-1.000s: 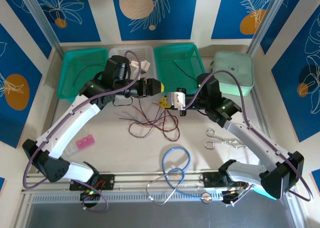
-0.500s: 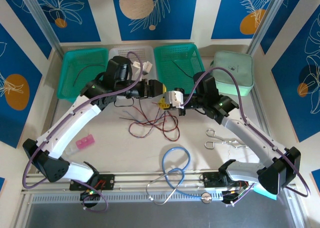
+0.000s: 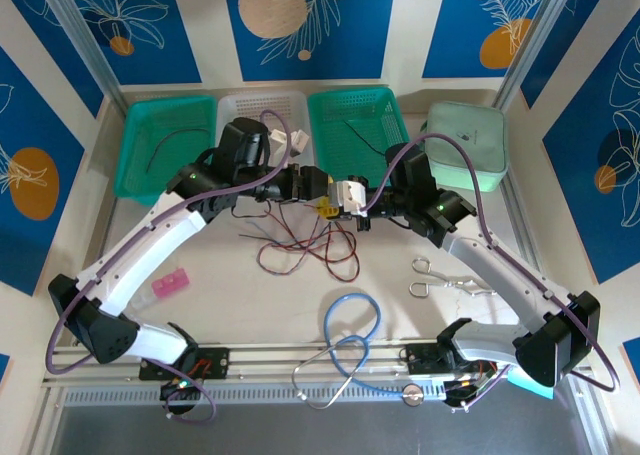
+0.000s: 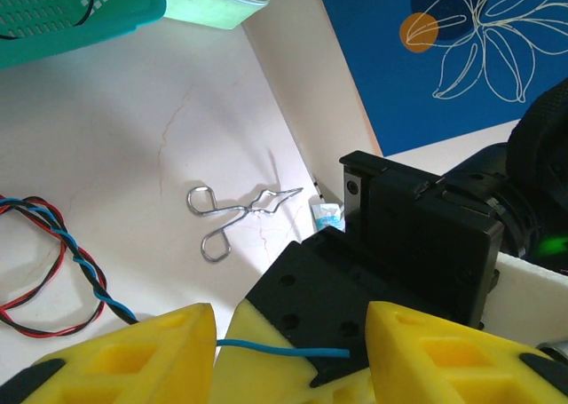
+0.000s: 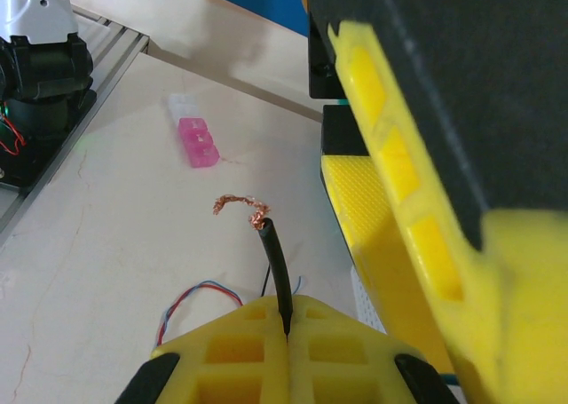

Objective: Untangle the cables

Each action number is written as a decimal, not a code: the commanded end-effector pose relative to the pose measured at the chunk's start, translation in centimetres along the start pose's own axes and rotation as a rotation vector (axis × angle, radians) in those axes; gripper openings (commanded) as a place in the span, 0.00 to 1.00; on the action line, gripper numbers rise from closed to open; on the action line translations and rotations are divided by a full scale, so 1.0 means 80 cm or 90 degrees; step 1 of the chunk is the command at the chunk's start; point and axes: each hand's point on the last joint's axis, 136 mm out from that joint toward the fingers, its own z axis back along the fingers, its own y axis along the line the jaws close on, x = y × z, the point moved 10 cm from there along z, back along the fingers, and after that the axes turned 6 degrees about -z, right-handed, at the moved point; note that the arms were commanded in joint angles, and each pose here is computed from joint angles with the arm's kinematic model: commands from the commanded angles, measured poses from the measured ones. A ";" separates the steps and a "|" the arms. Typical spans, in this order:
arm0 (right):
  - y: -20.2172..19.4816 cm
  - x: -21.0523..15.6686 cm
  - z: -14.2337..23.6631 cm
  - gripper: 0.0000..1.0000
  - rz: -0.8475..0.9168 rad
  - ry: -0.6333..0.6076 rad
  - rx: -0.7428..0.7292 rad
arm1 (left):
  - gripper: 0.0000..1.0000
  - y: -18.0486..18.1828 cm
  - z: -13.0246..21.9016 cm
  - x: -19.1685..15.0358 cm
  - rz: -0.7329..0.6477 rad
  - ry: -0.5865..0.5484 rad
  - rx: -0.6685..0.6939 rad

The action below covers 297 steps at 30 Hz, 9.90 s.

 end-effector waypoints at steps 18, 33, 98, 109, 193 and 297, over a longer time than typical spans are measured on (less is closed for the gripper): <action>0.003 0.021 0.015 0.00 0.028 -0.020 -0.019 | 0.00 0.011 -0.006 -0.001 0.000 -0.013 0.054; 0.005 0.050 0.046 0.00 -0.067 -0.073 -0.182 | 0.00 -0.025 0.048 0.025 -0.041 -0.100 0.056; -0.038 0.193 0.234 0.00 -0.241 -0.299 -0.809 | 0.00 -0.095 0.220 0.061 -0.119 -0.442 0.098; -0.032 0.155 0.260 0.00 -0.297 -0.249 -0.881 | 0.00 -0.059 0.220 0.033 -0.084 -0.407 0.160; -0.040 0.206 0.403 0.00 -0.269 -0.439 -1.123 | 0.00 0.238 0.274 -0.063 0.323 -0.448 0.294; -0.333 -0.151 0.027 0.83 -0.840 0.198 -0.691 | 0.00 -0.026 0.283 0.149 -0.048 -0.618 0.051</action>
